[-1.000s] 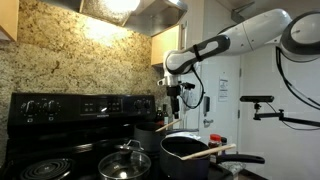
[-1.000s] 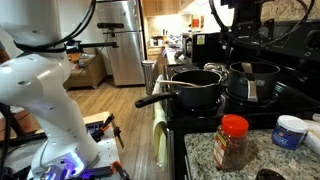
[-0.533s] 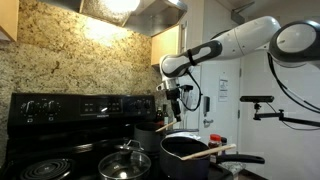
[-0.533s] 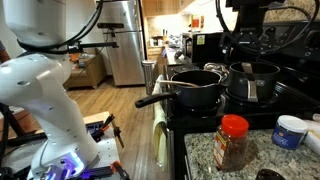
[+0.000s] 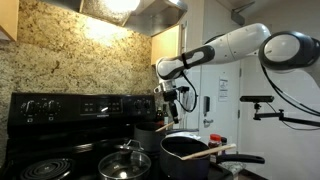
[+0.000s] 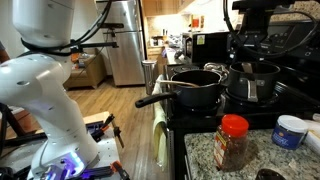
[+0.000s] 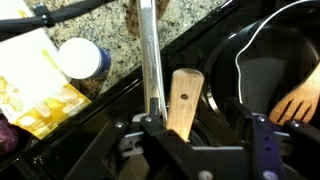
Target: Take the wooden spoon from the top right pot and place it in the bottom right pot then take the silver lid and place it on the top right pot
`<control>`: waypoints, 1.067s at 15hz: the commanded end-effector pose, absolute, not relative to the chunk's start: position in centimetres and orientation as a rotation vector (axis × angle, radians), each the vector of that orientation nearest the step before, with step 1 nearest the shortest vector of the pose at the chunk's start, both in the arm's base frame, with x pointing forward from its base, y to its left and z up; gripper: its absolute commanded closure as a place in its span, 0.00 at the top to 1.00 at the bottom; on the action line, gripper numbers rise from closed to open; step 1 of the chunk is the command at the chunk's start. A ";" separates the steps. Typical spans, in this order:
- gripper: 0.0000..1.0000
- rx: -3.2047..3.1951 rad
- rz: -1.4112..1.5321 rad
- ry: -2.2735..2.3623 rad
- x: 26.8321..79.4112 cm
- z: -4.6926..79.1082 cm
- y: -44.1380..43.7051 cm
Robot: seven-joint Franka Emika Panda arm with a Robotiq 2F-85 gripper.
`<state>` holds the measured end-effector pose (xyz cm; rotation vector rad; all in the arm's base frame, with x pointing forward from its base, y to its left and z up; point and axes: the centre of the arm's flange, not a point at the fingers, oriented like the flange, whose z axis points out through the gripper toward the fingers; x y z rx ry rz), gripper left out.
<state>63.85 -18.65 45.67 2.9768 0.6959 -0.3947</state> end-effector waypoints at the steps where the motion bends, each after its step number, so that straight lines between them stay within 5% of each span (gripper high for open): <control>1: 0.39 2.972 -0.418 0.673 64.9 46.5 -19.3; 6: 0.07 2.974 -0.410 0.663 64.9 46.7 -19.7; 16: 0.10 2.971 -0.227 0.598 62.5 50.4 -19.5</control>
